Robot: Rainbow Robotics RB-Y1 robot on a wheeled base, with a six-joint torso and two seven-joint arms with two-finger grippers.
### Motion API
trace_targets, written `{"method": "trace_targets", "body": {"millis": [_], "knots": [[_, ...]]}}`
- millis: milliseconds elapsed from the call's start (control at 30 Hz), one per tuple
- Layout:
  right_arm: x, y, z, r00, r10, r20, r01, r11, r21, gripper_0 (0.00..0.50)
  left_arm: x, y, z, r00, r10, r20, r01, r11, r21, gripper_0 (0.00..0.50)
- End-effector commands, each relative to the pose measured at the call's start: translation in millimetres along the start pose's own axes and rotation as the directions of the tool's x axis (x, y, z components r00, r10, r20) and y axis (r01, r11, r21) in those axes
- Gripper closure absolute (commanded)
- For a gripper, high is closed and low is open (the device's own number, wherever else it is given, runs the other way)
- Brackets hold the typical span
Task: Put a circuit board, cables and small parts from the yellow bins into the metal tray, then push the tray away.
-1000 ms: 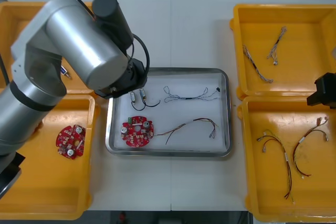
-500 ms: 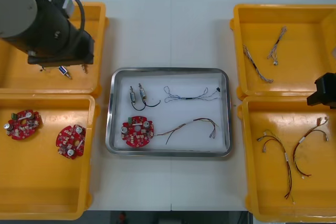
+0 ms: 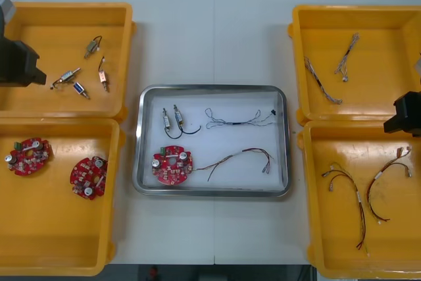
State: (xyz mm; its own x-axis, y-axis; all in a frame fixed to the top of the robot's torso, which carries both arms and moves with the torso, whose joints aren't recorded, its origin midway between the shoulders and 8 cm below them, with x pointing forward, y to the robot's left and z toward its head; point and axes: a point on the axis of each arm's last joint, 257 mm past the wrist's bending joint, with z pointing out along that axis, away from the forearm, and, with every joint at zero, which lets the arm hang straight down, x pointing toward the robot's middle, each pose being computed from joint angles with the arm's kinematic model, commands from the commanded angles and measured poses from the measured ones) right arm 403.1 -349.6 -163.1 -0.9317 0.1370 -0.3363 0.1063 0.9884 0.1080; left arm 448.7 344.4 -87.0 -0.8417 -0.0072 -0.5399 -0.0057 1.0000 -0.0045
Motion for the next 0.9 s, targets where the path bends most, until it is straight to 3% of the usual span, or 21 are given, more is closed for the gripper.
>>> {"method": "trace_targets", "body": {"millis": [33,100,233,400,533,733,900], "knots": [[-7,5,-16,0.997,-0.077,0.032,0.076,0.997,0.027,0.000,15,27,-10,0.998,-0.068,0.020,0.068,0.998,0.006,0.000],[-7,15,-15,0.992,-0.119,0.028,0.118,0.993,0.026,0.000,24,32,-9,0.997,-0.070,0.021,0.070,0.998,0.001,0.000],[-9,44,-13,0.970,-0.241,0.014,0.241,0.970,0.024,0.000,49,45,-8,0.998,-0.059,0.004,0.059,0.998,-0.038,0.000],[0,83,-2,0.913,-0.407,-0.035,0.408,0.913,0.013,0.000,70,59,-16,0.995,-0.095,-0.034,0.094,0.995,-0.038,0.000],[4,112,3,0.862,-0.505,-0.033,0.505,0.863,-0.013,0.000,81,73,-24,0.992,-0.112,-0.050,0.108,0.992,-0.071,0.000],[10,150,12,0.724,-0.690,-0.018,0.688,0.723,-0.070,0.000,100,80,-28,0.993,-0.096,-0.065,0.088,0.991,-0.105,0.000],[22,183,26,0.534,-0.845,-0.019,0.839,0.532,-0.113,0.000,115,81,-29,0.995,-0.078,-0.069,0.068,0.989,-0.132,0.000]]}}
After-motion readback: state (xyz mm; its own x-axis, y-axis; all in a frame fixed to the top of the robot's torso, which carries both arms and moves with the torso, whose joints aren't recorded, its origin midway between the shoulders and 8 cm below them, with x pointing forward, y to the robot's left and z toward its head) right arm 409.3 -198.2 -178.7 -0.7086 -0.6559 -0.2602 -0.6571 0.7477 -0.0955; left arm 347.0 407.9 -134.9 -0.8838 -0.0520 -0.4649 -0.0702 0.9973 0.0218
